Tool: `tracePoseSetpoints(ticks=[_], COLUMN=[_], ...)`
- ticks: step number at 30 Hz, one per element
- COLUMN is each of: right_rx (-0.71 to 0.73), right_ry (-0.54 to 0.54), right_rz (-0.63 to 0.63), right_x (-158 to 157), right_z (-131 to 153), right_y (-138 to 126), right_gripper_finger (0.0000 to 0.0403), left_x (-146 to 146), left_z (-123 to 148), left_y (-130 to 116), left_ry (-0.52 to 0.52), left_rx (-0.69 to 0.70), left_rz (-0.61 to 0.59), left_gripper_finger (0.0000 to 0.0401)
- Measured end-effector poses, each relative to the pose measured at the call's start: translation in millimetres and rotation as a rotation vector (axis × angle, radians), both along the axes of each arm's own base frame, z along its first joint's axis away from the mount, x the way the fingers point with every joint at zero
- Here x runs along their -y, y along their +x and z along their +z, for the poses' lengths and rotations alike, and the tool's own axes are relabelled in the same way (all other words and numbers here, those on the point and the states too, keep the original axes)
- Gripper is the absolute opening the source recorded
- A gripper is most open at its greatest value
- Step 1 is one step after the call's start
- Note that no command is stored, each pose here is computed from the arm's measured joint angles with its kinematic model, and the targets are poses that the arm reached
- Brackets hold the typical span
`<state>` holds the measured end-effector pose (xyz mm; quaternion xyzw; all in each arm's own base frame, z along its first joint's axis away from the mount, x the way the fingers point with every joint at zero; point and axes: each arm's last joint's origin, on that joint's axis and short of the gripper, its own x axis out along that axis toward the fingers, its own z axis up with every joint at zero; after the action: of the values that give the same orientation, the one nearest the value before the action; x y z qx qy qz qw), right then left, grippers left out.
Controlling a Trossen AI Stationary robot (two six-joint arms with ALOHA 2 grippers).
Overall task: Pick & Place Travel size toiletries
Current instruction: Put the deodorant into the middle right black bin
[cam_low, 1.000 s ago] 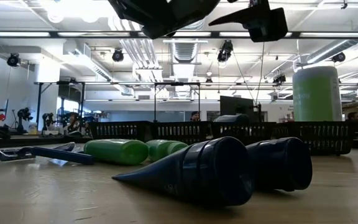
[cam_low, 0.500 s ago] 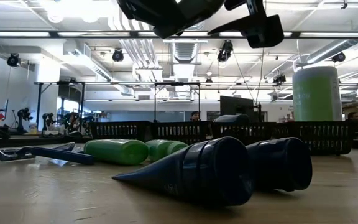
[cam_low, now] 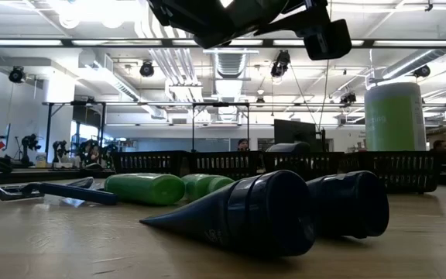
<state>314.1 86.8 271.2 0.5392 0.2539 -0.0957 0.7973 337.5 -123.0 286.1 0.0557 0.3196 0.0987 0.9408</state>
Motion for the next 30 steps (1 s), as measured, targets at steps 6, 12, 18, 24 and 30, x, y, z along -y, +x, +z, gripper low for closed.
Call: tracePoseSetpoints(ticks=[6, 12, 18, 24, 30], right_rx=[0.001, -0.069, -0.234, -0.427, -0.489], right_ry=[-0.025, -0.112, -0.227, -0.39, -0.507], right_rz=[0.006, -0.049, -0.186, -0.444, -0.521], right_x=[0.3, 4.1, 11.4, 17.8, 13.3], right_z=[-0.6, -4.3, -1.6, -11.9, -39.9], right_y=[-0.2, -8.2, -38.7, -72.1, -59.0], right_gripper_finger=[0.0196, 0.0196, 0.0196, 0.02, 0.0197], left_x=[-0.7, 0.3, -3.9, -1.3, -3.3], left_z=[0.0, -2.3, -12.9, -25.9, -35.1], left_y=[0.1, -3.7, -18.2, -25.6, -31.2], left_ry=[0.011, -0.01, -0.068, -0.166, -0.151], left_rx=[0.003, -0.018, -0.174, -0.289, -0.322], left_rz=[0.012, 0.049, 0.126, 0.067, 0.059], left_gripper_finger=[0.0211, 0.0271, 0.032, 0.0324, 0.0317])
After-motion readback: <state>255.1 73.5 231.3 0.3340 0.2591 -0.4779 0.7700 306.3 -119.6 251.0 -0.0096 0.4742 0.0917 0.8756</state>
